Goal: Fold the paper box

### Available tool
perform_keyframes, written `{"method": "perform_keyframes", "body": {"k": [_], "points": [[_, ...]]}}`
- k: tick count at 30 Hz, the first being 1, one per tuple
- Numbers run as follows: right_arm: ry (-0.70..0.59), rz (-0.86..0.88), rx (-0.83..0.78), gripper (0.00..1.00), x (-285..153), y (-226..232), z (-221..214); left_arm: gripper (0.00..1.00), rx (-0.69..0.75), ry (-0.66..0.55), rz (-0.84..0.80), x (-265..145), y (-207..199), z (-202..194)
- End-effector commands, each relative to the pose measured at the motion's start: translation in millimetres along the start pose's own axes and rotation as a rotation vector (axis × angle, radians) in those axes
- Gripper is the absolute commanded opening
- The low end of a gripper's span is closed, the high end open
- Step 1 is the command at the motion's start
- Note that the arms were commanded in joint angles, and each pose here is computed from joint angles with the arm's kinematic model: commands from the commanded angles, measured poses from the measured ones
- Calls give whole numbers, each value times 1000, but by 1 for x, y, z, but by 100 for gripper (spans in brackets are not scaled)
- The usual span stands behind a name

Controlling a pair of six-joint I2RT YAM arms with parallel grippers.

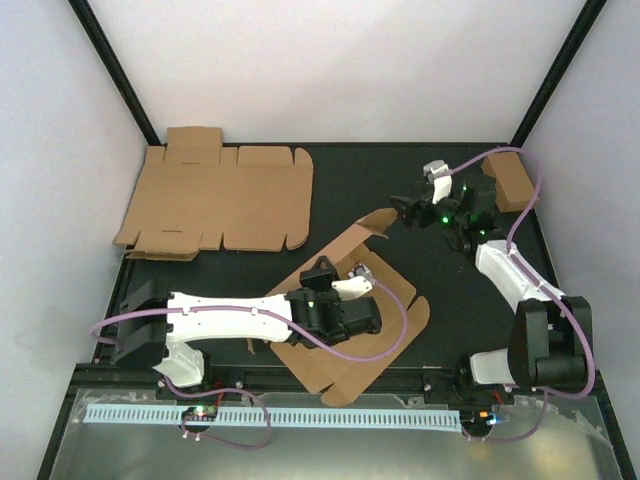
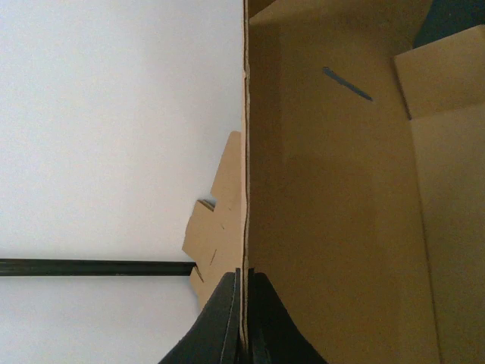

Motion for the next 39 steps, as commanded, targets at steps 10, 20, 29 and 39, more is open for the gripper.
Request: {"method": "perform_keyframes", "body": {"k": [10,20,29,39], "points": [[-88,108,-62,92,-7,2,-17,2,-78,-41,-58,25,17,6],[-49,250,-138,75,16,0,-22,2,-62,-50,-62,36,11,5],[-7,288,-154,48,25,10,-26,2,-67,-42,-58,43,12,0],[38,247,-148,28,16,24,-23,1,-62,-29,-44,47,12,-1]]}}
Point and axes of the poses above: each gripper's point midway between its finger pads, its own x axis out along the fingers, its own y axis along the line the jaws close on, z = x × y, the point moved 4 cm from there along -x, back along the fingers, and after that the axes turned 7 degrees about -x, right-handed, at the moved point
